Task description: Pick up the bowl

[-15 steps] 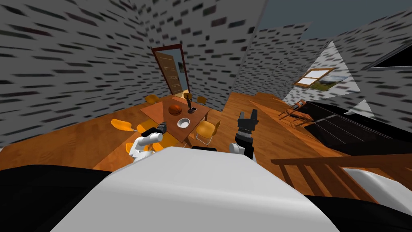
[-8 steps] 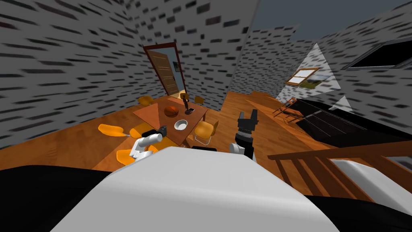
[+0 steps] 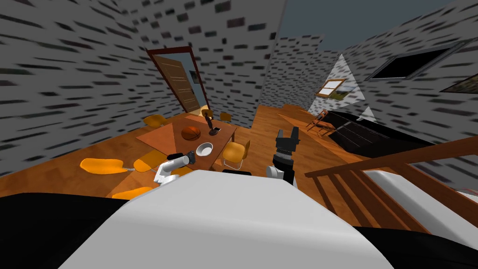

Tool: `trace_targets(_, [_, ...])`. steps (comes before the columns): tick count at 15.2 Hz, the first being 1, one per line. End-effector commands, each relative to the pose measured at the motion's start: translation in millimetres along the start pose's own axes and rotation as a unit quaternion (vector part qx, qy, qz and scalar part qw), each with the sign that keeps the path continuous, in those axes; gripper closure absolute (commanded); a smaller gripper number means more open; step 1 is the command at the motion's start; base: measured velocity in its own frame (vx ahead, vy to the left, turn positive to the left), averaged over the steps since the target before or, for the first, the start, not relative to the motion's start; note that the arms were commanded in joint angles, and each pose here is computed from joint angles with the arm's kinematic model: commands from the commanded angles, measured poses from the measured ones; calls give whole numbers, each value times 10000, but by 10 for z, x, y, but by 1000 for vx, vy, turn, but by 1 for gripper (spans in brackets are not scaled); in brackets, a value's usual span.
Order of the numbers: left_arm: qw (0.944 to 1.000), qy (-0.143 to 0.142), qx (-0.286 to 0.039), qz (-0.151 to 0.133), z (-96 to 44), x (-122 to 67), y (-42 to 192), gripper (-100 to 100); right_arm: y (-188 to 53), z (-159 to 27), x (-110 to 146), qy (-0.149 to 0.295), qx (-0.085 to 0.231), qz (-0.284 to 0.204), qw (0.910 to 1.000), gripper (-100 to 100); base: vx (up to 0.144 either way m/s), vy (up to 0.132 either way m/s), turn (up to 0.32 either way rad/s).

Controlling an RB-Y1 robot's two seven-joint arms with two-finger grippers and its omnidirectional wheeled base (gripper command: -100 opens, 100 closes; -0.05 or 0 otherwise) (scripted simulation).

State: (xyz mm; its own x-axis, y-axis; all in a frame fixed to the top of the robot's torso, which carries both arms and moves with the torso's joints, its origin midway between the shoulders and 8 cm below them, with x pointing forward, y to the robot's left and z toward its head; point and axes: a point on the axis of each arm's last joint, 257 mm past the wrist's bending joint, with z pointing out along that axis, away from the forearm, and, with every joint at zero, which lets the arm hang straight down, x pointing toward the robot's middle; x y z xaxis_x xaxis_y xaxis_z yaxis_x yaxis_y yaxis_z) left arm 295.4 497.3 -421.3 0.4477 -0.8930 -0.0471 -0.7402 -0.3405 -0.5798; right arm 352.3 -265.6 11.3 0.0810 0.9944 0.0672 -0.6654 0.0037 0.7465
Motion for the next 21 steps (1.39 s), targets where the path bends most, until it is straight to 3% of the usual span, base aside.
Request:
trace_targets(1, [9993, 71, -292, -203, 53, 29, 196, -100, 0, 0, 0, 0, 0, 0, 10000, 0, 58, 10, -148])
trace_targets(5, [9938, 245, -882, -635, 132, 158, 603, -100, 0, 0, 0, 0, -1, 0, 10000, 0, 3, 59, -189])
trace_targets(14, [9938, 245, -882, -635, 132, 158, 603, -100, 0, 0, 0, 0, 0, 0, 10000, 0, 0, 4, -12])
trace_targets(15, [9961, 56, -624, -627, 113, -8, 427, -100, 0, 0, 0, 0, 0, 0, 10000, 0, -23, -50, 42])
trace_targets(19, [9979, -188, -427, -440, 88, -212, 304, -100, 0, 1, 1, 0, -1, 2, 10000, 0, -61, -91, 11])
trace_targets(20, [9981, -253, -538, -133, 102, -251, 386, -100, 0, 1, 1, 0, -1, 2, 10000, 0, -45, -61, -145])
trace_targets(21, [9978, -241, -614, -31, 115, -233, 437, -100, 0, 1, 1, 0, -1, 2, 10000, 0, -12, -9, -214])
